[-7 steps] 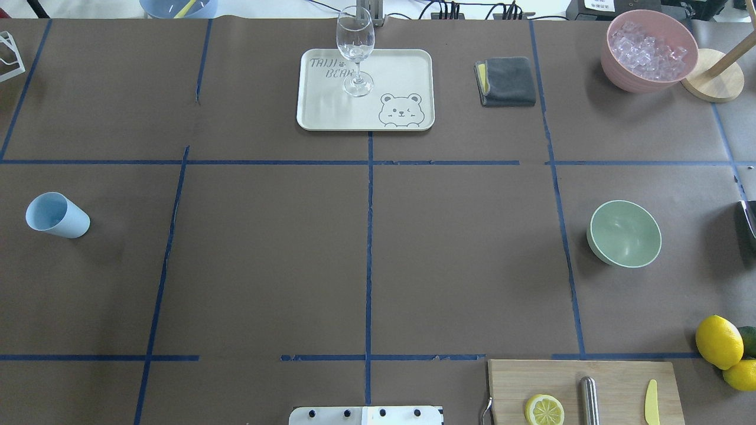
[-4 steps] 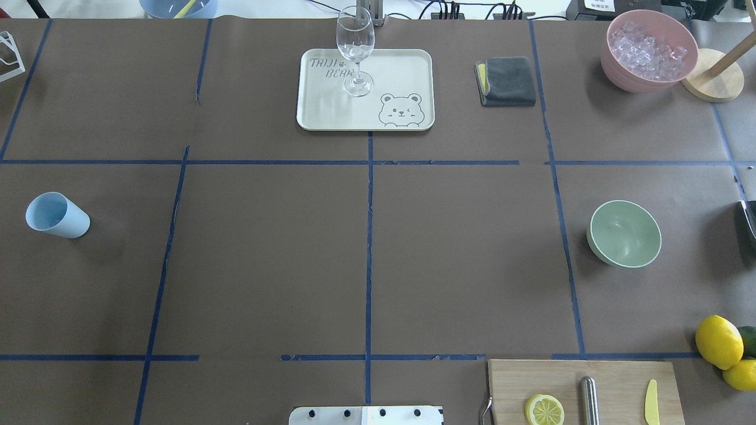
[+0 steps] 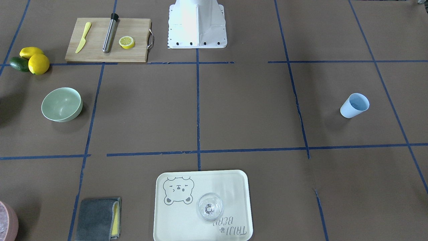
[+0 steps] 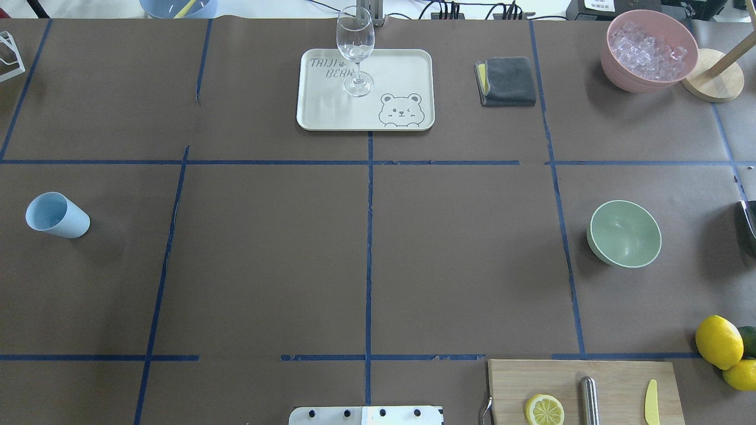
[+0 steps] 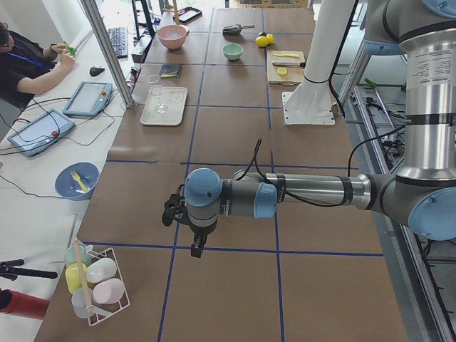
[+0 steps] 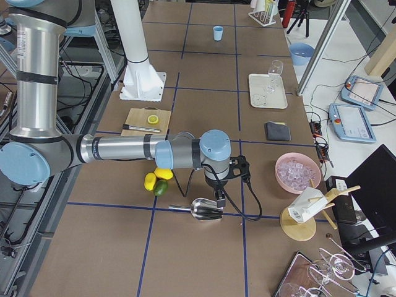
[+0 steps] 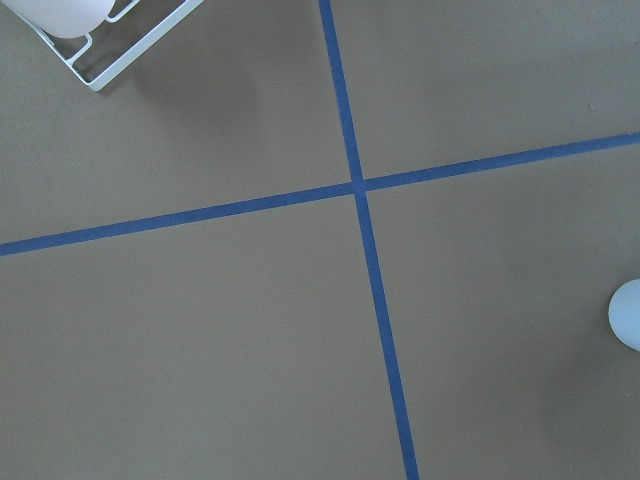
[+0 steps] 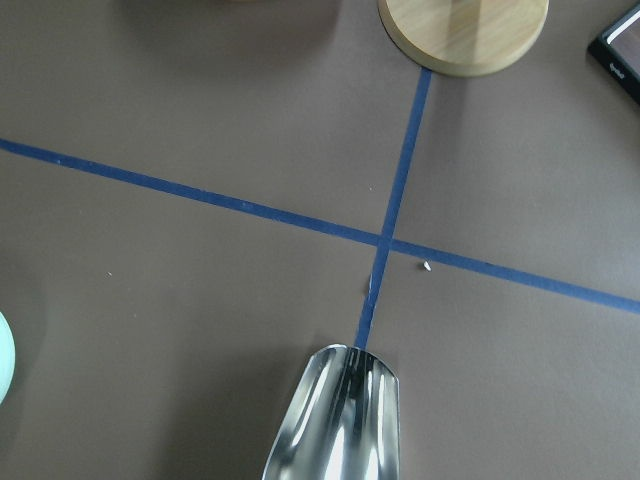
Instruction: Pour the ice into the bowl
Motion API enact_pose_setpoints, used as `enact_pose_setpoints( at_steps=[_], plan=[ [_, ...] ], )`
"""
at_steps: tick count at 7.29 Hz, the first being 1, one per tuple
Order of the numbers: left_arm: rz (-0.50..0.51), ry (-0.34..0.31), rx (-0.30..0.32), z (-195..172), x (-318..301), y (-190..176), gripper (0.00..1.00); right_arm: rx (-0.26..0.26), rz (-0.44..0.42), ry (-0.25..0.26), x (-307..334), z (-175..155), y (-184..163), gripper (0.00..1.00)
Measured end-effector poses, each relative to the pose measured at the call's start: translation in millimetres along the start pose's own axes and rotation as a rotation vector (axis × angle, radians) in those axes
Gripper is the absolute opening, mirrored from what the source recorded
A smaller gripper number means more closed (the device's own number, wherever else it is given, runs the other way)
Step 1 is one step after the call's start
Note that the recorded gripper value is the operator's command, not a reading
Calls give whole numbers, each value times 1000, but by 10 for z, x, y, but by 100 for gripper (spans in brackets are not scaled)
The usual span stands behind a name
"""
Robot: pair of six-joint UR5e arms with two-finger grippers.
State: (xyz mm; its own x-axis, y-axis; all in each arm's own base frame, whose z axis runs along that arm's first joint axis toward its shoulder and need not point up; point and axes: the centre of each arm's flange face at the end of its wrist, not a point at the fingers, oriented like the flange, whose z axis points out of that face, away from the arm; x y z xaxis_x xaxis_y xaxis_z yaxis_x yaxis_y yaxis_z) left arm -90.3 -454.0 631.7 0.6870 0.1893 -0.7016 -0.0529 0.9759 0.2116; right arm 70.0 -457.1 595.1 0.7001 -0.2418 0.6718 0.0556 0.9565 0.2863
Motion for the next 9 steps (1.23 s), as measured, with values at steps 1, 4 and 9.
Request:
enact_pose_setpoints(
  at_steps=[1, 4, 9],
  plan=[
    [2, 0, 2, -10, 11, -7, 100, 23, 8, -27, -76, -5, -48, 100],
    [2, 1, 4, -16, 17, -10, 100, 67, -88, -91, -482, 64, -196, 100],
    [5, 1, 7, -27, 27, -25, 100, 17, -114, -91, -1747, 1184, -173, 99]
  ],
)
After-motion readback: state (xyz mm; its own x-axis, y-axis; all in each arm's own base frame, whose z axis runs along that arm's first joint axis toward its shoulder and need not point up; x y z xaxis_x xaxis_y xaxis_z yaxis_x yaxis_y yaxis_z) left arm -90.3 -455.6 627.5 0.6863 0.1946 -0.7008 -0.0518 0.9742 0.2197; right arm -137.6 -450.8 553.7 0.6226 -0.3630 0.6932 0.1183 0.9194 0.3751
